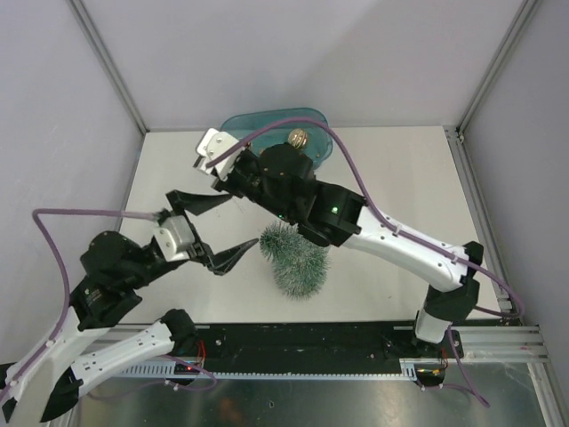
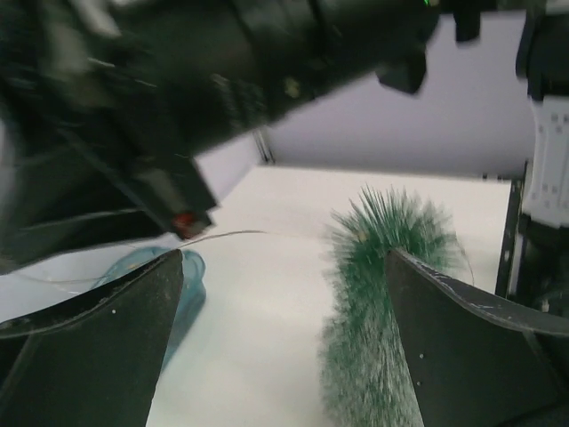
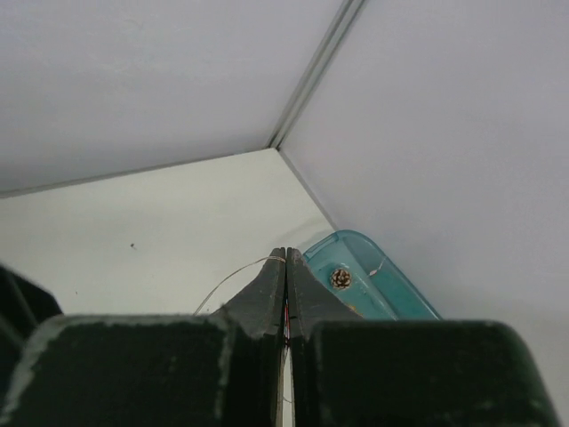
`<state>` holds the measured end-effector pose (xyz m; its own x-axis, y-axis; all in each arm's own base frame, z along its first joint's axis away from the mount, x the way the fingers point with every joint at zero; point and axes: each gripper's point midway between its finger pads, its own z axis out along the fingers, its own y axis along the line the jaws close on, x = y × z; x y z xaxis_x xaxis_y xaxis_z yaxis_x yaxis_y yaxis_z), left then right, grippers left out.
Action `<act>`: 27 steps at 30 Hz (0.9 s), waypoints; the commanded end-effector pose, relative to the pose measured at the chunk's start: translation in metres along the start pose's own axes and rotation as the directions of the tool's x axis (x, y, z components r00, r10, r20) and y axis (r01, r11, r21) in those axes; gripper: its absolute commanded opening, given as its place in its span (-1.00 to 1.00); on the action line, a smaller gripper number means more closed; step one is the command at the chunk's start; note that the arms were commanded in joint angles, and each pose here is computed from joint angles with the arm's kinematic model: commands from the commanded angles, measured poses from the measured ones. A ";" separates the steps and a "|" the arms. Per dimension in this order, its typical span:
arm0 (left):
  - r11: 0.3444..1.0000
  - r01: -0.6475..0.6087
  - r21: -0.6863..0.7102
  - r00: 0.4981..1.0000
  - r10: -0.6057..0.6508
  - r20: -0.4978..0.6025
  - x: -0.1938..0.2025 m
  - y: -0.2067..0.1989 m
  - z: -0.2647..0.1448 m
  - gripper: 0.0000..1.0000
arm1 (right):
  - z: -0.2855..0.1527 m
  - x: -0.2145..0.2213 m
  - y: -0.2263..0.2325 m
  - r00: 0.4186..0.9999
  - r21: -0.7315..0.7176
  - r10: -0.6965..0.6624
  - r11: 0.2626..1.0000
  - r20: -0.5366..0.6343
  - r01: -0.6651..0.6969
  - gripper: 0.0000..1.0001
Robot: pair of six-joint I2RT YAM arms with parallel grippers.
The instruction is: Decorate the small christmas tree
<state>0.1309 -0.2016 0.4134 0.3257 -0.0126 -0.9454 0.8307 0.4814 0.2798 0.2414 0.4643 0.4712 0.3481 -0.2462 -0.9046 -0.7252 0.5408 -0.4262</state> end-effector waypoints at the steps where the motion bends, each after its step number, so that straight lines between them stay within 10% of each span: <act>1: 0.989 0.133 -0.059 0.988 -0.127 0.090 -0.047 0.017 0.008 0.99 | -0.038 -0.050 -0.044 0.989 0.118 0.041 0.991 0.141 -0.058 -1.00; 17: 0.932 0.318 0.174 0.948 -0.316 -0.044 -0.046 -0.018 0.065 0.94 | -0.115 -0.086 -0.087 0.944 0.199 0.088 0.967 0.317 -0.157 -1.00; 27: 0.919 0.265 0.290 0.959 -0.283 0.021 -0.075 -0.029 0.067 0.14 | -0.130 -0.088 -0.083 0.943 0.179 0.095 0.971 0.319 -0.158 -1.00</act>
<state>0.1338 -0.2808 0.4408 -0.0027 -0.0653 -0.9979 0.9653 0.2602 -0.0196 0.1981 0.3402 0.5795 0.4465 0.0490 -0.8934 -0.6531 0.7004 -0.2880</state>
